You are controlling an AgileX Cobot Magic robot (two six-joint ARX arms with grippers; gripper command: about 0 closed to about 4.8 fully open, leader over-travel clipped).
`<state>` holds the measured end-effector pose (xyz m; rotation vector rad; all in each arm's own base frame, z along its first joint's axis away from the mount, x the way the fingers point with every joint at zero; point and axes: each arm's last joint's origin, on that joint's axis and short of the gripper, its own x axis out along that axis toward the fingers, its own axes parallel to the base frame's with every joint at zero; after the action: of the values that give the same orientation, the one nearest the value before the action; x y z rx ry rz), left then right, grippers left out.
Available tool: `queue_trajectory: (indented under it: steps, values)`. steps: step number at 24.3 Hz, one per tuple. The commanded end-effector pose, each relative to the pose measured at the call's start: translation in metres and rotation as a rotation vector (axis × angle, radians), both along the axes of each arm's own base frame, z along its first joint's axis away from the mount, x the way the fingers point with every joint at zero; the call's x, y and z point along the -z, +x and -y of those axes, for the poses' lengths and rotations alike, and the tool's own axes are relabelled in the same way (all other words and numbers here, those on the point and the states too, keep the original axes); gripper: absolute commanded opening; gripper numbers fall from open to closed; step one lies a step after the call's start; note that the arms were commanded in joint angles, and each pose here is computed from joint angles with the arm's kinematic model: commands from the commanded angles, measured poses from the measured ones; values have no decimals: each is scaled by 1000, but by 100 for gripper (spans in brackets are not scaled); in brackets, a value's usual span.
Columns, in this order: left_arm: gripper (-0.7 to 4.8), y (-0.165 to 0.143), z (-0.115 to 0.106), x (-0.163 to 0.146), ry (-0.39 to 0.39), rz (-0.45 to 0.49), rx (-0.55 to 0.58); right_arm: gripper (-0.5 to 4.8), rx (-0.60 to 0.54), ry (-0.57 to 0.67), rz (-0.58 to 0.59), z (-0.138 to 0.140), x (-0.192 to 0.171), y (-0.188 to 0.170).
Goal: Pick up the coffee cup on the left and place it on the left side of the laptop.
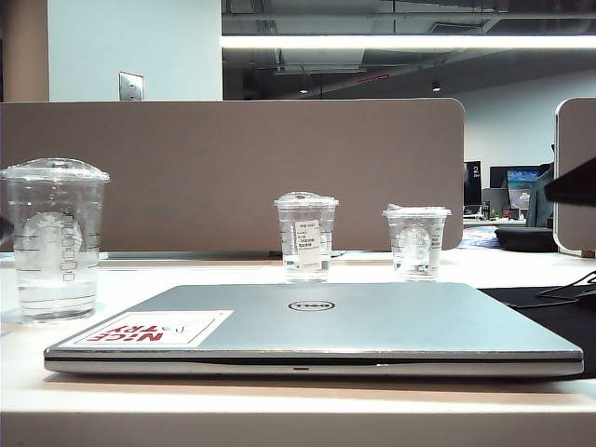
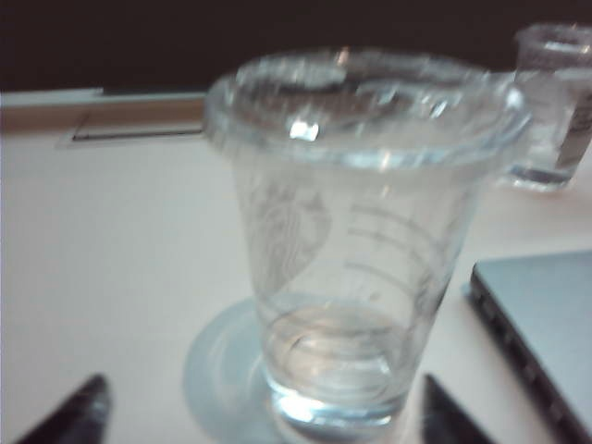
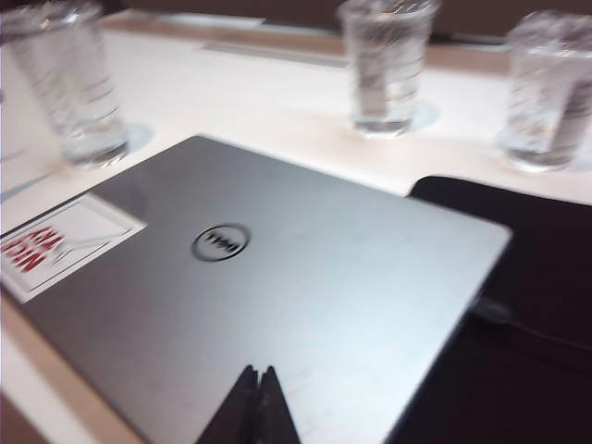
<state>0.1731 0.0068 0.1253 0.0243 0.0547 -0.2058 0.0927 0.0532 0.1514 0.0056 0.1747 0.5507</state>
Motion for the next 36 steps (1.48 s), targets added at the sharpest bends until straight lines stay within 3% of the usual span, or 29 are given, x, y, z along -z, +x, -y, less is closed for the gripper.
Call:
queue_trajectory:
  steps: [1, 8, 11, 15, 33, 36]
  values:
    - [-18, -1, 0, -8, -52, 42, -3, -5, 45, 16, 31, 5, -2, 1]
    - [-6, -4, 1, -21, -85, 124, 28, -5, 284, 57, 148, 30, -12, 4]
    - [-6, -5, 1, -28, -109, 175, 28, -5, 486, 49, 180, 50, -14, 5]
    - [-6, -7, 1, -35, -94, 235, 31, -5, 642, 35, 185, 65, -14, 4]
    - [-5, -7, 1, -35, -95, 237, 23, -5, 579, 41, 184, 59, -14, 5]
    - [-5, -7, 1, -32, -98, 201, 32, -5, 579, 41, 184, 59, -14, 5]
